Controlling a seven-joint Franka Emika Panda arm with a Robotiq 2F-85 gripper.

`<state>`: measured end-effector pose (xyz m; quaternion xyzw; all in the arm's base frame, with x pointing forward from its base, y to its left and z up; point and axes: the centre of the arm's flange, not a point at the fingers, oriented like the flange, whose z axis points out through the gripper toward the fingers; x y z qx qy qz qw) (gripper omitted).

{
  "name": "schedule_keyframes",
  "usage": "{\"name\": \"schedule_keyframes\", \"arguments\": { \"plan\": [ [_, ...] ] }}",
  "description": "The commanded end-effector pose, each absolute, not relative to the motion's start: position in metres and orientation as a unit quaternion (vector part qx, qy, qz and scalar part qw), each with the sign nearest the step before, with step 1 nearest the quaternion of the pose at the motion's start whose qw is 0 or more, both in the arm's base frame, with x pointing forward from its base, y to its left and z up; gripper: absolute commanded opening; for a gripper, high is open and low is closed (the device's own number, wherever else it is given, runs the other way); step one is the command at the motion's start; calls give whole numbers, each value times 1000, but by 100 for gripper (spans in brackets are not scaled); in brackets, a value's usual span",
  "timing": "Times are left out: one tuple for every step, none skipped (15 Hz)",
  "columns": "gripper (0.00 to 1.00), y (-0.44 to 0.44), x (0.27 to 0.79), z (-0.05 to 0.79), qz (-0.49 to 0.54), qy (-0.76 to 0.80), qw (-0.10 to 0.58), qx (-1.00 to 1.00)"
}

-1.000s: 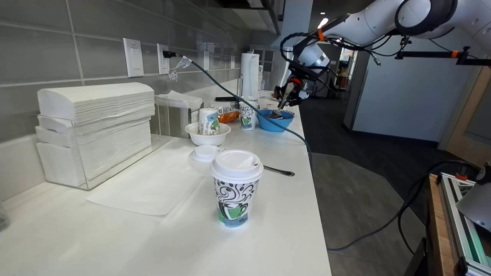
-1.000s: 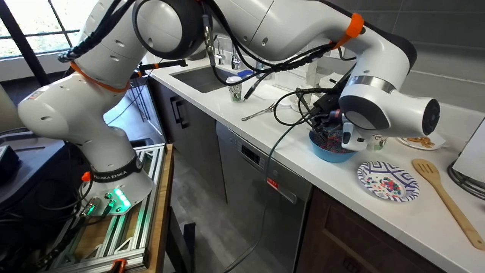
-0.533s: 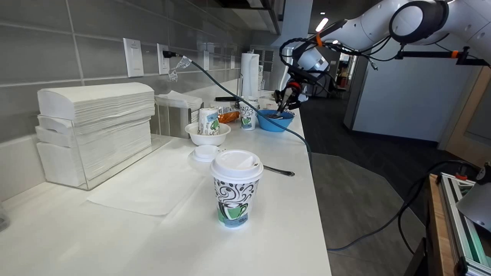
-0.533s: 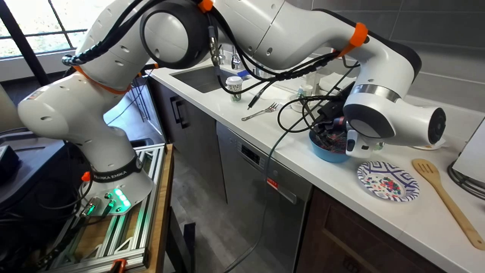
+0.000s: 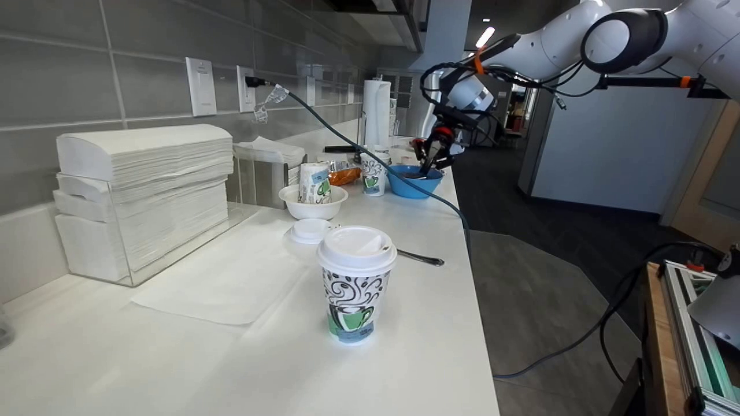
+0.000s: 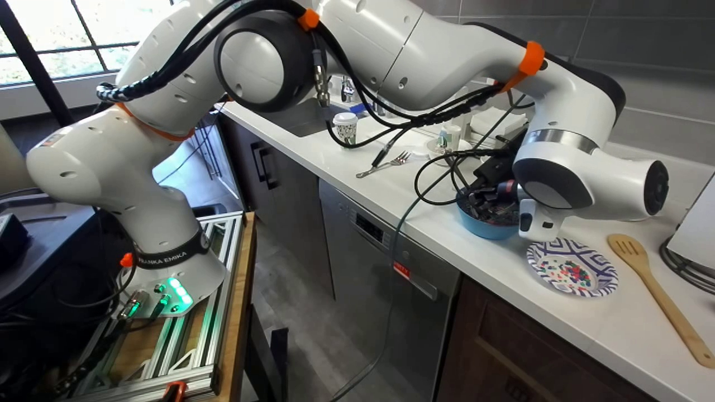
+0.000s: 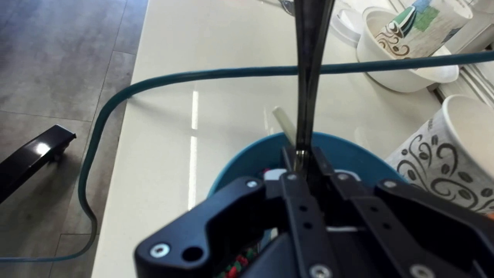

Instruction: Use the silver spoon to put some of the contents of the blue bowl into the white plate with blue markings

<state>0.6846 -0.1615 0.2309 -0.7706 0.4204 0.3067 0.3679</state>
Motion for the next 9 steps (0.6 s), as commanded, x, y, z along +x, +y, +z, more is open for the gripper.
{"name": "schedule_keyframes", "arguments": {
  "plan": [
    [3, -162, 697, 225, 285, 422, 334, -793],
    [3, -160, 697, 225, 280, 421, 327, -798],
    [3, -158, 698, 226, 275, 419, 321, -804],
    [3, -155, 699, 227, 267, 418, 314, -809],
    [3, -152, 700, 228, 258, 415, 308, -816],
    [3, -149, 702, 230, 247, 412, 296, -826],
    [3, -146, 703, 231, 235, 409, 287, -834],
    [3, -143, 704, 233, 224, 404, 278, -842],
    [3, -140, 706, 234, 216, 401, 272, -848]
  ]
}}
